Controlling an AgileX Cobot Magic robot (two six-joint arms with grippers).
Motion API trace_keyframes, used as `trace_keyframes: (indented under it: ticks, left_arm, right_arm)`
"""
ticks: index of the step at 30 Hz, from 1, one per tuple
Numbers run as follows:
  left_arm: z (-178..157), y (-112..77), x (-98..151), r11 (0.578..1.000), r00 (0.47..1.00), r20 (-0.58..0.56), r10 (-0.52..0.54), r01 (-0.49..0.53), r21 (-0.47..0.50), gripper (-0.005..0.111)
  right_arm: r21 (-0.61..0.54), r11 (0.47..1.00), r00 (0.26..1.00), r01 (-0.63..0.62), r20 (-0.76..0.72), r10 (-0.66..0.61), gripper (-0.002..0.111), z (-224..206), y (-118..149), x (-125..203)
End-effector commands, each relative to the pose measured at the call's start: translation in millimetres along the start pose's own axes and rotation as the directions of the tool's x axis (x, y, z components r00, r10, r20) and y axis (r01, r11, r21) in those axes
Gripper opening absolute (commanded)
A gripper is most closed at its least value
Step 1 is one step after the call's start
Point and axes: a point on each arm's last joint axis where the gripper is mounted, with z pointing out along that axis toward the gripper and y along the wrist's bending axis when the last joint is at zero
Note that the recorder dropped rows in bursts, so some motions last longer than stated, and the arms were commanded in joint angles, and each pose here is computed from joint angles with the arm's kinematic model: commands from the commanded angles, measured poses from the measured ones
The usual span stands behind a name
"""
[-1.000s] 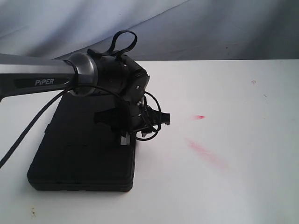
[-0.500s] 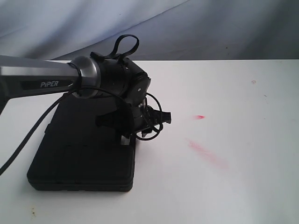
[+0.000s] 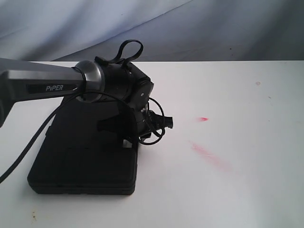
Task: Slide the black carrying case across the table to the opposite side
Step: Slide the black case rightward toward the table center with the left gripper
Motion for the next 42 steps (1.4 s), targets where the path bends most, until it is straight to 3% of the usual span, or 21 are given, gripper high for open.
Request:
trace_keyframes:
  ticks: [1, 4, 8, 12, 17, 22, 36, 42]
  left_arm:
    - [-2, -0.7, -3, 1.000, 1.000, 0.013, -0.019, 0.019, 0.012, 0.009]
    - [-4, -3.0, -3, 0.999, 0.999, 0.002, -0.041, 0.041, 0.030, 0.000]
    - [-17, -14.9, -12, 0.995, 0.998, 0.026, -0.056, 0.054, 0.082, 0.000]
    - [-27, -33.3, -13, 0.993, 0.998, 0.036, -0.046, 0.042, 0.106, 0.000]
    - [-15, -58.6, -5, 0.997, 1.000, 0.009, 0.001, -0.002, 0.082, 0.000]
    - [-4, -89.9, 3, 0.993, 1.000, -0.019, 0.009, -0.007, 0.119, 0.000]
    - [-6, -123.4, 2, 0.982, 1.000, -0.011, -0.001, 0.003, 0.190, 0.000]
    - [1, -127.9, 5, 0.982, 0.999, -0.039, -0.002, 0.010, 0.189, 0.000]
  right_arm:
    - [0.000, 1.000, 1.000, -0.012, 0.001, 0.012, 0.000, 0, 0, 1]
    - [0.000, 1.000, 1.000, -0.012, 0.001, 0.012, 0.000, 0, 0, 1]
    - [0.000, 1.000, 1.000, -0.012, 0.001, 0.012, 0.000, 0, 0, 1]
    - [0.000, 1.000, 1.000, -0.012, 0.001, 0.012, 0.000, 0, 0, 1]
    - [-0.002, 1.000, 1.000, -0.012, 0.001, 0.012, 0.000, 0, 0, 1]
    - [-0.002, 1.000, 1.000, -0.012, 0.001, 0.012, 0.000, 0, 0, 1]
    - [-0.002, 1.000, 1.000, -0.012, 0.001, 0.012, 0.000, 0, 0, 1]
    - [-0.002, 1.000, 1.000, -0.012, 0.001, 0.012, 0.000, 0, 0, 1]
